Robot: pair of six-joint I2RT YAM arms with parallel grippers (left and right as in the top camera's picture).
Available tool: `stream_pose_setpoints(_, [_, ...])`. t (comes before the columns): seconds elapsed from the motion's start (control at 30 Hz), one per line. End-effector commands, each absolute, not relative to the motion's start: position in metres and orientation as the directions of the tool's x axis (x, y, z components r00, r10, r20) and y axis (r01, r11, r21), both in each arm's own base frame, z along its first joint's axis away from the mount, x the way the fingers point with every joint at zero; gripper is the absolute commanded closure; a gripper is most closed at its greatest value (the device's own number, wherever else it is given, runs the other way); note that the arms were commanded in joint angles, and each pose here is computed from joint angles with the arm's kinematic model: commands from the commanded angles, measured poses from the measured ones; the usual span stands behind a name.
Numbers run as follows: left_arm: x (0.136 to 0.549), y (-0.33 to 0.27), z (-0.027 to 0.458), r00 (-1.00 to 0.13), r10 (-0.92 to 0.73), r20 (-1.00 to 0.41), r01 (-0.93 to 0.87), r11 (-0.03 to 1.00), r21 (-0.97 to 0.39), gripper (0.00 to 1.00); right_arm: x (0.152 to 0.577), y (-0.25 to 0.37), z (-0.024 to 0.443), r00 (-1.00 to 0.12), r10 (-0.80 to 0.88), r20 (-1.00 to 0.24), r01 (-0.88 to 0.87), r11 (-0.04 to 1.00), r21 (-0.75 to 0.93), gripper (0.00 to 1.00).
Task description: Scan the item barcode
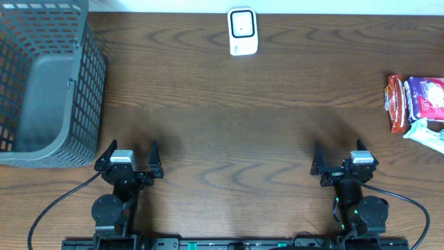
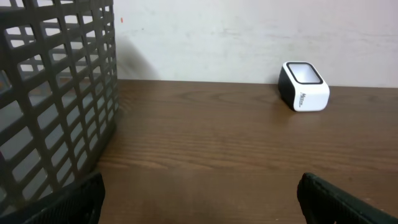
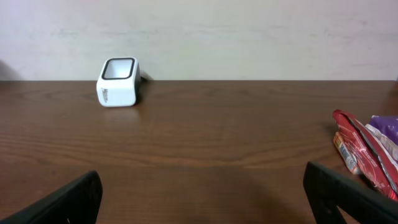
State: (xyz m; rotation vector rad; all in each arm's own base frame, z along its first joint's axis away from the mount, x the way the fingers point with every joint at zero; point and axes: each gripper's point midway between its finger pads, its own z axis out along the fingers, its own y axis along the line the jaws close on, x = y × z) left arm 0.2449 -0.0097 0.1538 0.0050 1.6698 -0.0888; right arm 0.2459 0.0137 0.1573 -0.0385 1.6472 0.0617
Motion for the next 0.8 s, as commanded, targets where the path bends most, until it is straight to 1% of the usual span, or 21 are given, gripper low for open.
stream_pose_setpoints(0.0, [0.2439,-0.0103,0.1387,-0.15,-0.063,-0.987,0.057,0.996,-0.072,0.01,0.2459,0.0123,0.1566,-0.076,0.026,-0.997,-0.056,0.998,0.031,0.01])
stream_pose_setpoints(0.77, [0.2439,-0.0103,0.1387,-0.15,-0.063,-0.987,0.057,0.996,-0.072,0.02,0.2459,0.0123,0.1566,-0.076,0.026,-0.997,-0.056,0.998,0.031,0.01])
